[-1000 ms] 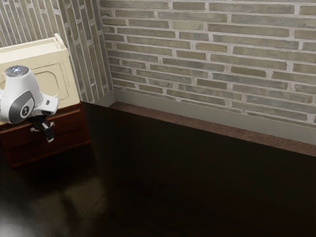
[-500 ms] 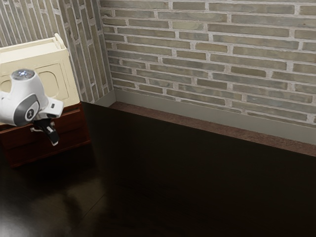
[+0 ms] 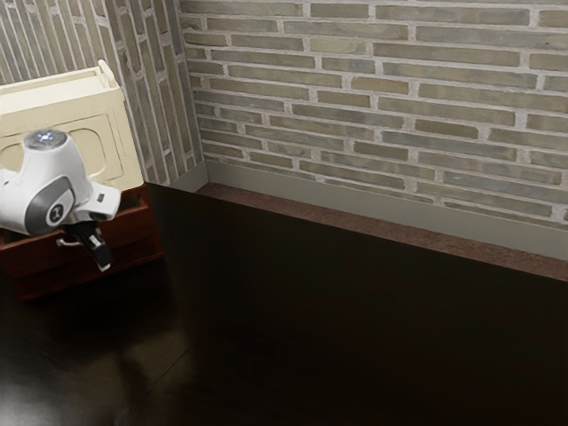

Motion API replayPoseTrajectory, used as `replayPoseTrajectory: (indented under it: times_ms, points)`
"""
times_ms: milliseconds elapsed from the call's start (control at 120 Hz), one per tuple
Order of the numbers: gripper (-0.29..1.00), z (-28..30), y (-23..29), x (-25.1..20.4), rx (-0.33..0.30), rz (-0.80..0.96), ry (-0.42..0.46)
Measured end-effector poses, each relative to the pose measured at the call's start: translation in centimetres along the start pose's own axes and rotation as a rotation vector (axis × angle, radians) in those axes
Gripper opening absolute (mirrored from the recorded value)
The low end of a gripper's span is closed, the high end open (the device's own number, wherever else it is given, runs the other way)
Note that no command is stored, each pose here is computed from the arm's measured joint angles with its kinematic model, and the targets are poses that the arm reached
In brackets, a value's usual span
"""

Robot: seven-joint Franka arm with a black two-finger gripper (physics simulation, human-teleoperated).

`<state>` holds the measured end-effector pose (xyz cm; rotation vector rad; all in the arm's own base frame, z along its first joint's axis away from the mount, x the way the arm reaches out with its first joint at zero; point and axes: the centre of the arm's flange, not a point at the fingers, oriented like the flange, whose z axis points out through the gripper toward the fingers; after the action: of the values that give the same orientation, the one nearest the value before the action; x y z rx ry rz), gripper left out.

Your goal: Pull the drawer handle with one arm to open the drawer

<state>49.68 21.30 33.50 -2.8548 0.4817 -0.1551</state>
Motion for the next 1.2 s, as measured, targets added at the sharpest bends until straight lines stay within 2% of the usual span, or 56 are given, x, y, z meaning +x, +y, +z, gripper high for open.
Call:
replayPoseTrajectory:
  times_ms: [375, 592, 1200]
  points:
    - [0.7, -1.5, 4.0, -1.4, -0.018, 0.009, 0.011]
    - [0.7, -1.7, 4.3, -3.2, -0.022, -0.024, 0.012]
    - [0.69, -1.9, 8.7, -2.8, -0.038, -0.006, 0.043]
